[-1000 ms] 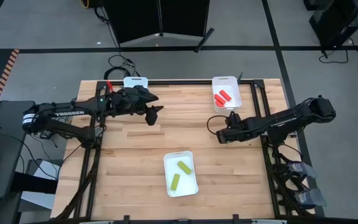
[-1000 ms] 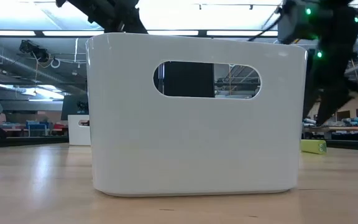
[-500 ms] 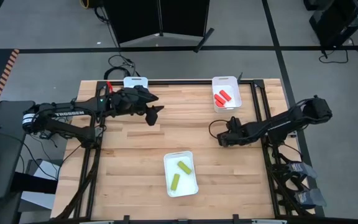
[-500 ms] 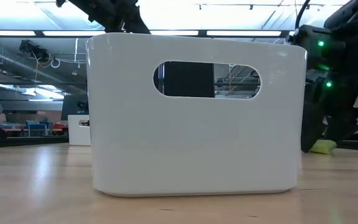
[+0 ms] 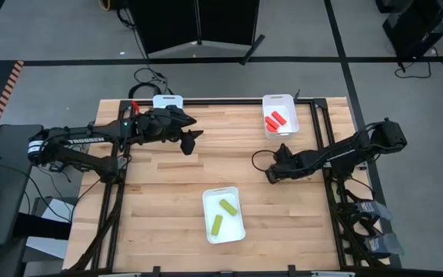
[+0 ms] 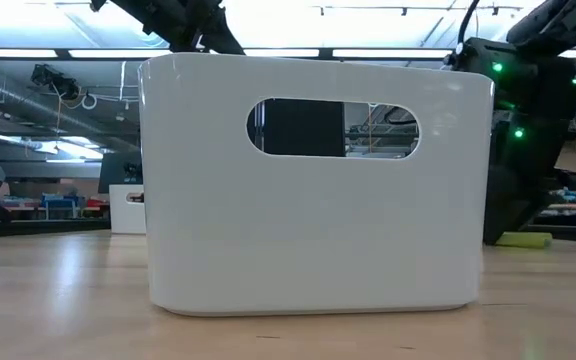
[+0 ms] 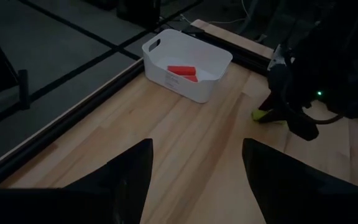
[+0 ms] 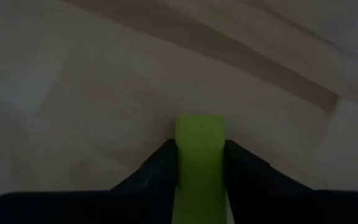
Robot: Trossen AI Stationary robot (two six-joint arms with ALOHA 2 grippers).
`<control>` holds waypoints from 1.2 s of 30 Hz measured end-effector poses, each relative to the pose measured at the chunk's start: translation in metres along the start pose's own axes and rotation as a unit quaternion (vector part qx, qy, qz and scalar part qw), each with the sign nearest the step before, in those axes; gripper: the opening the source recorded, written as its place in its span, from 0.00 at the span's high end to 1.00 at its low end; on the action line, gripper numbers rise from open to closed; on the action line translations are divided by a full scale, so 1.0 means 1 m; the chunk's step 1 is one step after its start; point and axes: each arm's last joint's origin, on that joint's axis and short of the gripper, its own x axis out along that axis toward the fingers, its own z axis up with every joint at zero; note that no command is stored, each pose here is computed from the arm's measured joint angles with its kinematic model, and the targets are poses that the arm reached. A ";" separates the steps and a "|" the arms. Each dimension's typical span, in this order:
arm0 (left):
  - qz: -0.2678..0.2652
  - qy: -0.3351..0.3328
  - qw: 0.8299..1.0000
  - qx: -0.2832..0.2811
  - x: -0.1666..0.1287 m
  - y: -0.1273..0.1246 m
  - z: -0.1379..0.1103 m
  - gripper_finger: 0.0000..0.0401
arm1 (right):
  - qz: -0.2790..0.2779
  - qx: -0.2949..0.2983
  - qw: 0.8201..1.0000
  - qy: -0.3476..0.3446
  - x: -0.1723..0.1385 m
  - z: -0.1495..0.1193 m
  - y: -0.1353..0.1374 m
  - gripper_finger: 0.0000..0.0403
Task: Sort blocks
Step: Put the green block into the bottom center white bin, then return to Home Position
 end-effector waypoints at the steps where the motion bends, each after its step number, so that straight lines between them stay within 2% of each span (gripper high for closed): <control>1: 0.000 0.000 1.000 0.000 0.000 0.000 0.000 0.37 | 0.005 -0.008 1.000 0.000 -0.001 0.001 0.002 0.72; 7: 0.000 0.002 1.000 0.000 0.000 0.000 0.000 0.37 | 0.055 -0.050 0.997 -0.023 -0.019 0.014 0.018 0.72; 11: 0.000 0.002 1.000 0.000 0.000 0.000 0.000 0.37 | 0.141 -0.111 0.980 -0.084 -0.045 0.028 0.037 0.72; 13: 0.000 0.001 1.000 0.001 0.000 0.000 0.000 0.37 | 0.205 -0.155 0.957 -0.133 -0.060 0.035 0.050 0.72; 16: -0.001 -0.002 1.000 0.007 0.000 0.000 0.000 0.37 | 0.321 -0.203 0.903 -0.203 -0.079 0.046 0.070 0.72; 19: -0.001 -0.004 1.000 0.010 0.000 0.000 0.001 0.37 | 0.405 -0.225 0.854 -0.238 -0.085 0.051 0.087 0.72; 27: 0.002 -0.012 1.000 0.008 0.000 0.000 0.002 0.37 | 0.511 -0.270 0.796 -0.180 -0.058 0.032 0.133 0.72; 31: 0.004 -0.018 1.000 0.006 -0.002 0.000 0.003 0.37 | 0.529 -0.283 0.783 -0.166 -0.058 0.030 0.152 0.71; 33: 0.004 -0.023 1.000 0.005 -0.004 0.000 0.005 0.37 | 0.535 -0.289 0.777 -0.161 -0.058 0.030 0.158 0.62; 36: 0.001 -0.027 1.000 0.004 -0.008 0.000 0.006 0.37 | 0.547 -0.300 0.766 -0.152 -0.059 0.030 0.161 0.40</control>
